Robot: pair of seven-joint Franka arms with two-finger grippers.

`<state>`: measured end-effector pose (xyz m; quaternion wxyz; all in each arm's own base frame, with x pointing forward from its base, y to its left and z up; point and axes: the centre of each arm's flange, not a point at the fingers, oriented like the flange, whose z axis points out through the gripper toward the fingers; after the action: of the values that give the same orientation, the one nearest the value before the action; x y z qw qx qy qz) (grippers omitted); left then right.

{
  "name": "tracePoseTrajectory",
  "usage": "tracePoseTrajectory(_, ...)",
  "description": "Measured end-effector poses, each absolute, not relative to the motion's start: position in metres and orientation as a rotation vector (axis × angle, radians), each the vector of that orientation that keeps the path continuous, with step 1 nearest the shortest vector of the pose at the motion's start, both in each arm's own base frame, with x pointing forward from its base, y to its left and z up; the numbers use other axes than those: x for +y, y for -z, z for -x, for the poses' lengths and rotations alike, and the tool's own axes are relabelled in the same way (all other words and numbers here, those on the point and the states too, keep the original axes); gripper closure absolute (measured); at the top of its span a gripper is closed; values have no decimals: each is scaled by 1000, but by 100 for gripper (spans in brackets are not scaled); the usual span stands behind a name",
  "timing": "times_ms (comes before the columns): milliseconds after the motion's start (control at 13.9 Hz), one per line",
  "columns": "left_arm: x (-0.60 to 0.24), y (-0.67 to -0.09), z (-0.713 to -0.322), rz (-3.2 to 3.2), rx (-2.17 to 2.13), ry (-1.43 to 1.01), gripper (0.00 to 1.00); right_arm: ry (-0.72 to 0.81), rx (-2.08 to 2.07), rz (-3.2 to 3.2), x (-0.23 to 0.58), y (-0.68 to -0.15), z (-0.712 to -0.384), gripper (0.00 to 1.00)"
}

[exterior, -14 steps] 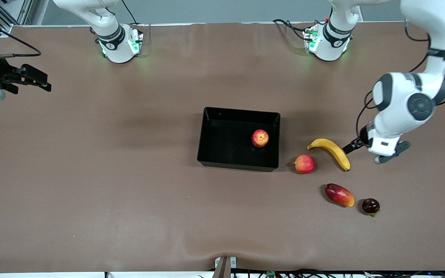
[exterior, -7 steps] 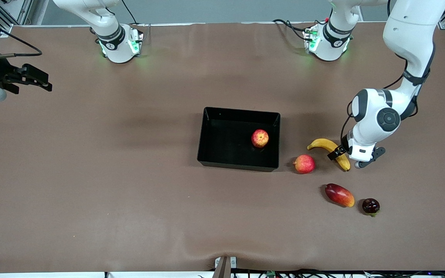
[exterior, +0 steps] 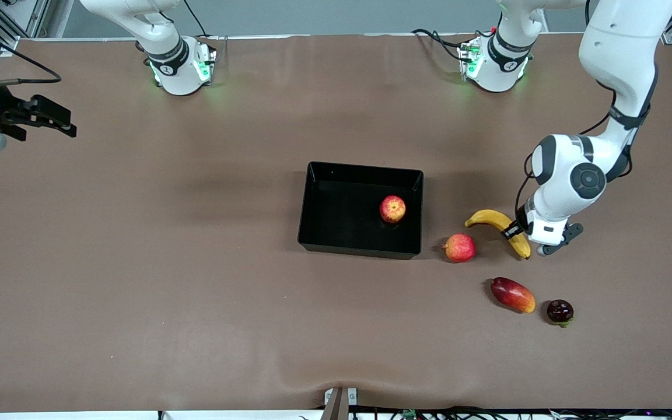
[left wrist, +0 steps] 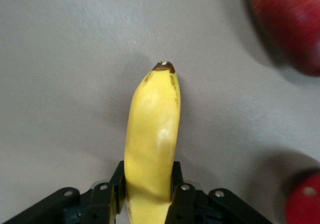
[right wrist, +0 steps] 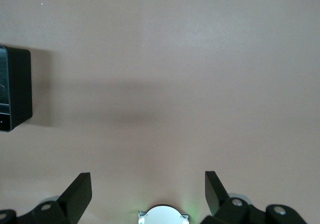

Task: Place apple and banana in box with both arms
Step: 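Lower the left gripper onto the yellow banana and close it, then lift the banana with the left gripper and carry it over the tray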

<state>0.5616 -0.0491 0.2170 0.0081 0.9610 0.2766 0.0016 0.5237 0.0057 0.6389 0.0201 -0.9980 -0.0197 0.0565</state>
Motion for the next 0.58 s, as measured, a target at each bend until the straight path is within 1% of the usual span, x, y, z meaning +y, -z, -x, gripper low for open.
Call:
tracePoseTrajectory(144, -61, -260, -561, -3015, 831, 12, 62, -154, -21, 3096, -8, -645, -524, 0)
tracePoseTrajectory(360, -103, -336, -552, -3033, 766, 22, 62, -138, 14, 3096, -20, -649, -523, 0)
tracePoseTrajectory(432, -125, -361, -548, -3030, 789, 31, 62, -140, 14, 3096, -20, -649, -524, 0)
tracePoseTrajectory(577, -187, -391, -542, -2994, 865, 25, 62, -167, 34, 3095, -21, -643, -526, 0)
